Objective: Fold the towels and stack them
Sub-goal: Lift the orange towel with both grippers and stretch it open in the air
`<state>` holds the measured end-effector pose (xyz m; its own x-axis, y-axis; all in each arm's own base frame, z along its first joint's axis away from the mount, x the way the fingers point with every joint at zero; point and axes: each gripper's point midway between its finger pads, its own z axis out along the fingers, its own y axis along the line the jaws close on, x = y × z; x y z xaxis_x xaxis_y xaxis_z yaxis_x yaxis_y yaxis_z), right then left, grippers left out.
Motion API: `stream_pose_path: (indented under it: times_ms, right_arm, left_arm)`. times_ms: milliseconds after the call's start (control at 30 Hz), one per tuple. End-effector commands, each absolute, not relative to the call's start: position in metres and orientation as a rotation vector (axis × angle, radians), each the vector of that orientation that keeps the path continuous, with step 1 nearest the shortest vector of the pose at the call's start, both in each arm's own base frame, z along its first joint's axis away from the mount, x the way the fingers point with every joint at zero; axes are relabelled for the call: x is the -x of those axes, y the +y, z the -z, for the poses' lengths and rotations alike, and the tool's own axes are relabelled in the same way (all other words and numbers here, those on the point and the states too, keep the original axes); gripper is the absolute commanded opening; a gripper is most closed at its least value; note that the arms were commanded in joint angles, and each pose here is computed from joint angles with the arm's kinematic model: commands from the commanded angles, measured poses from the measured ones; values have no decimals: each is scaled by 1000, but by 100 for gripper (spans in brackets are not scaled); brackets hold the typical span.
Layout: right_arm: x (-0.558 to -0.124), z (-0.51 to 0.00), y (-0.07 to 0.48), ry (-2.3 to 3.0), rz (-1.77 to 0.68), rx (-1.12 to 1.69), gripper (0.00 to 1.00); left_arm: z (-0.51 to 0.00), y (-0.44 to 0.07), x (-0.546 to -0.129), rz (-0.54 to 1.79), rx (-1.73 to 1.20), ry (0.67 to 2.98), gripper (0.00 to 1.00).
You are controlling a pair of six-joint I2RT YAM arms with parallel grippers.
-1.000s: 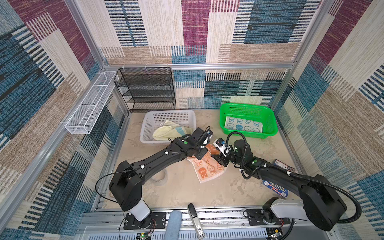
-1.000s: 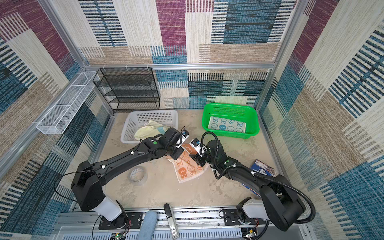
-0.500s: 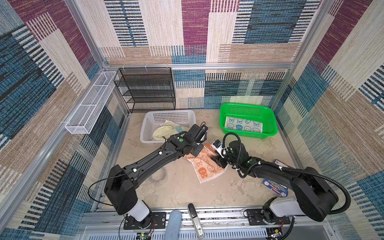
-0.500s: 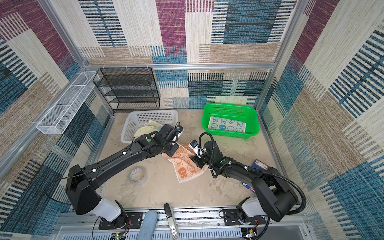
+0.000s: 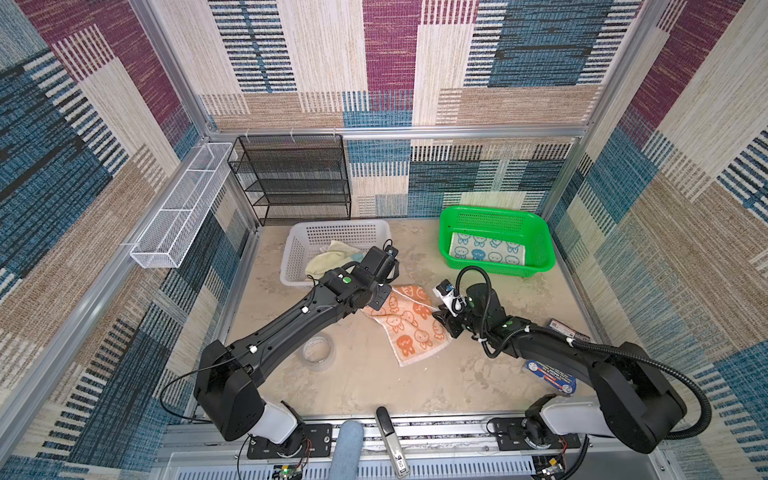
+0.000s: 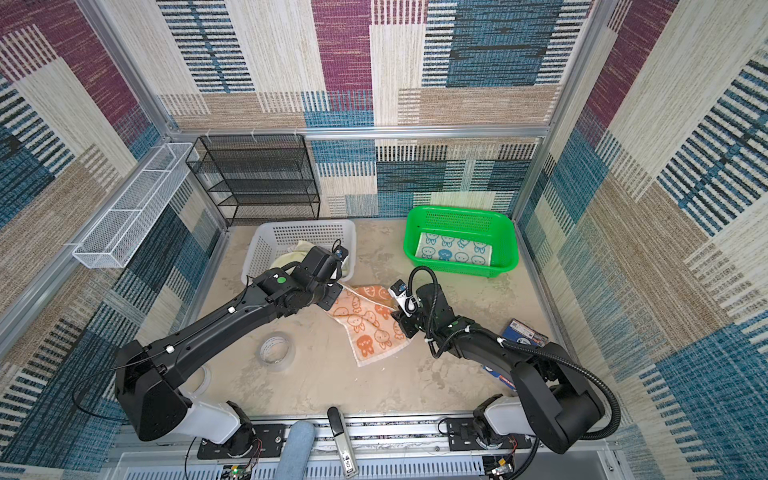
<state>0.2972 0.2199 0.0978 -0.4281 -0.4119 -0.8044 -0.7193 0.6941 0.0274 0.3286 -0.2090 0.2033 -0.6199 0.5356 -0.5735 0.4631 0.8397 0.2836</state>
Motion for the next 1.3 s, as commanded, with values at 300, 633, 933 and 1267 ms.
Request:
stream_pose_path:
  times_ms: [300, 633, 933, 1267]
  right_arm:
    - [-318, -142, 219, 2022, -480, 756, 0]
    - [-338, -286, 168, 1832, -265, 440, 0]
    - [-317, -370, 156, 1765, -206, 497, 0]
    - [-249, -425, 165, 1615, -412, 642, 0]
  left_arm:
    - [-210, -212, -334, -64, -652, 2340, 0]
    - [-305, -252, -343, 207, -659, 2120, 0]
    - [-404, -265, -314, 440, -696, 1910, 0]
    - [-446, -244, -269, 552, -696, 1797, 0]
